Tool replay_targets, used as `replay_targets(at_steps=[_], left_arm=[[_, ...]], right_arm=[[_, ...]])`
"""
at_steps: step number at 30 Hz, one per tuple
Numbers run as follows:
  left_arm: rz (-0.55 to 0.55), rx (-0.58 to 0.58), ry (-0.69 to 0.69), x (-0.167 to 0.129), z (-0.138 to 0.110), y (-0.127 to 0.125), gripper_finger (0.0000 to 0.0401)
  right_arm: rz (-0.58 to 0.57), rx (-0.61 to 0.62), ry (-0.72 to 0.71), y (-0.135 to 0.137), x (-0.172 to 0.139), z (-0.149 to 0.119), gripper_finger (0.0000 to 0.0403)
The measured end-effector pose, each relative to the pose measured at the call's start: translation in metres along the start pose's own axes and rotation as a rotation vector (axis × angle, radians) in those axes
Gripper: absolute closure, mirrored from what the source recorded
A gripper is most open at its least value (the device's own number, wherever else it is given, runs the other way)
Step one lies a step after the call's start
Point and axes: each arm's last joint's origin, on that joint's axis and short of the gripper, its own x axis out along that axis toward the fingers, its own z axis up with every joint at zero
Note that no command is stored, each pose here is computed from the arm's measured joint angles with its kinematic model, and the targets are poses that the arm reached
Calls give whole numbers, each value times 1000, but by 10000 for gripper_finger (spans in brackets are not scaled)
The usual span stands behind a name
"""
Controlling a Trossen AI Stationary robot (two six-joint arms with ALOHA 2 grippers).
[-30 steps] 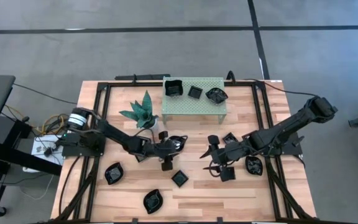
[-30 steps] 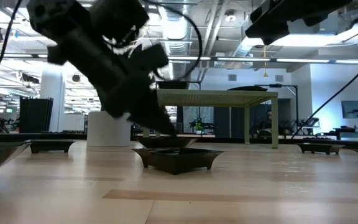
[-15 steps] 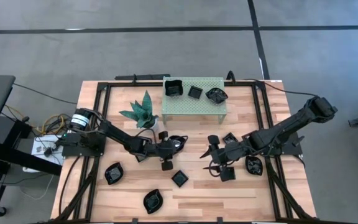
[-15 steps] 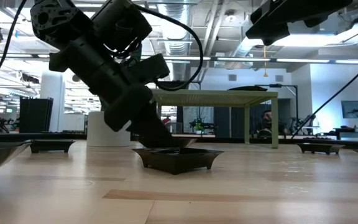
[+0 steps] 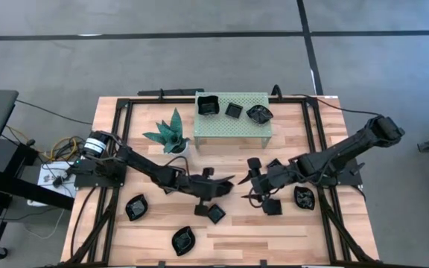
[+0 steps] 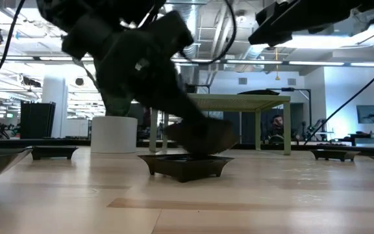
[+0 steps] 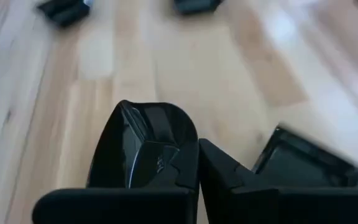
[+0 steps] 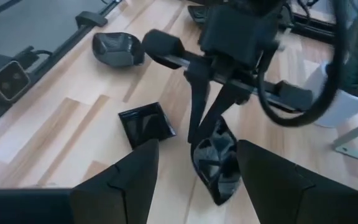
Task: Pick & Place Mini shaped plates
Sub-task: Stack the leaf-shaped plate on top of the other leaf-shaped plate on the shelf
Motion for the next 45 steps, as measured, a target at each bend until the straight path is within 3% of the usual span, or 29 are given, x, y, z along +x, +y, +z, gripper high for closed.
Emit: replay_targets(at_steps=[12,24,37,45], left_arm=[[14,99,-128,-1,40,3,394],[16,167,-263,-29,75,7,394],[6,218,-278,-33,77,9,392],[39,208,-267,-32,76,15,391]], right_arm=[[82,44,-6,1,0,0,189],[80,46,-14,1,0,1,194],[35,77,-7,-14,2,-1,334],[42,30,2,-13,2,-2,396]])
